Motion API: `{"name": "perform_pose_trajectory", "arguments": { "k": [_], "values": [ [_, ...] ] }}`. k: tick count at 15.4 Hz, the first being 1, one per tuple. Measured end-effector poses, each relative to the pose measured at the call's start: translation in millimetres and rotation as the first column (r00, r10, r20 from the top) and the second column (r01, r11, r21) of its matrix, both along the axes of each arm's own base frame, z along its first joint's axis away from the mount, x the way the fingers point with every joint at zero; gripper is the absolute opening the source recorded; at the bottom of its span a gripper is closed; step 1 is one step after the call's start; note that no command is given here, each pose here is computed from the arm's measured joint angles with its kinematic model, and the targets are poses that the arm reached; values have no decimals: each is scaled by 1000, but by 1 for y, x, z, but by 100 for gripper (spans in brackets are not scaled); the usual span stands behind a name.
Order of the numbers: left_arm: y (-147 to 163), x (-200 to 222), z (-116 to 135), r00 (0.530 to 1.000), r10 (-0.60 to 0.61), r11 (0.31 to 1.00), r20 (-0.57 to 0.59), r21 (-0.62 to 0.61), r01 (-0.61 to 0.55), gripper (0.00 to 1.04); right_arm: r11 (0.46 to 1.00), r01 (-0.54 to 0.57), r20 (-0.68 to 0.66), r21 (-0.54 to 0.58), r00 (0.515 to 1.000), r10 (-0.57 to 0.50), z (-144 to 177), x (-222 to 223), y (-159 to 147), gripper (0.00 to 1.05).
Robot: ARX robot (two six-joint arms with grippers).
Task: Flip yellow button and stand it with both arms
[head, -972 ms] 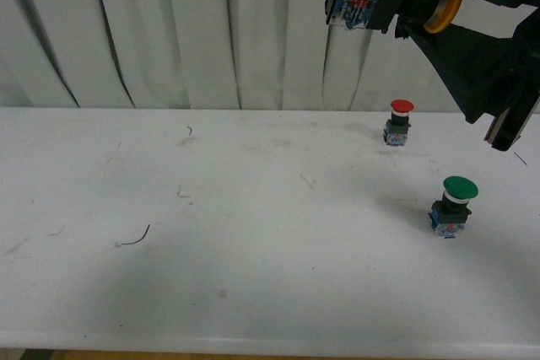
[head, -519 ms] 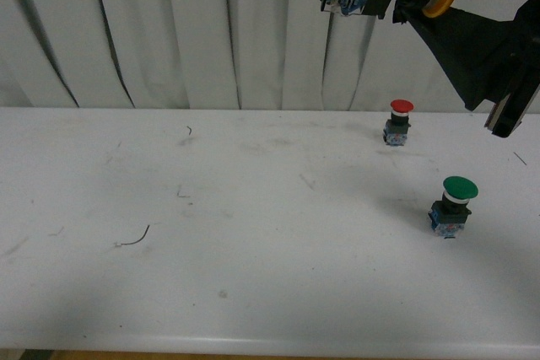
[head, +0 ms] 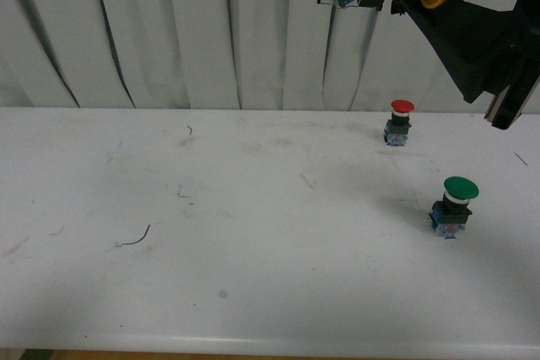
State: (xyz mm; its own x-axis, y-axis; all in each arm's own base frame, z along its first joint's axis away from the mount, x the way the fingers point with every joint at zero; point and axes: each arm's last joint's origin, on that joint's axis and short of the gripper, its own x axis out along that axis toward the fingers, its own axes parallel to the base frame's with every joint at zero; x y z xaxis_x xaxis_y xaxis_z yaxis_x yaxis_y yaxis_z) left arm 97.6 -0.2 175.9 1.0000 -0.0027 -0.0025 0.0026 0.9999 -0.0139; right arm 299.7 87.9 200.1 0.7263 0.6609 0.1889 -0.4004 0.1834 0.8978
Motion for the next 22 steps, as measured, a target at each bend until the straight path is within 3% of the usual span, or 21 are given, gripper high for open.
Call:
{"name": "perform_pose_trajectory", "arguments": {
  "k": [2, 7, 9, 10, 12, 15, 17, 18, 20, 22],
  "values": [
    [0, 0, -11, 1000, 3, 1000, -11, 0, -3, 2, 1000, 1, 0, 0, 1000, -1, 0, 0, 0, 36],
    [0, 0, -10, 1000, 2, 1000, -1, 0, -2, 5, 1000, 0, 17, -19, 1000, 1, 0, -1, 3, 36],
    [0, 0, -10, 1000, 2, 1000, 0, 0, -2, 30, 997, 39, 74, -74, 997, -33, 0, -1, 4, 36],
    [0, 0, -10, 1000, 2, 1000, 0, 0, -2, 43, 987, 106, 135, -117, 987, -90, 4, 1, 3, 36],
    [0, 0, -10, 1000, 2, 1000, 0, 0, -2, 66, 932, 305, 321, -195, 918, -233, 25, 11, -1, 36],
    [0, 0, -10, 1000, 2, 1000, -1, 1, -2, 100, 677, 584, 451, -448, 801, -392, 24, 29, -23, 36],
    [0, 0, -10, 1000, 2, 1000, -1, 0, -2, 98, 452, 684, 520, -573, 729, -445, 18, 42, -40, 36],
    [0, 0, -10, 1000, 2, 1000, 0, 0, -2, 98, 375, 705, 545, -602, 706, -452, 17, 46, -45, 36],
    [0, 0, -10, 1000, 2, 1000, 0, 0, -2, 98, 247, 706, 556, -664, 687, -468, 12, 56, -55, 36],
    [0, 0, -10, 1000, 2, 1000, 0, 0, -2, 98, 168, 646, 507, -745, 711, -488, 0, 70, -59, 36]
  ]
}}
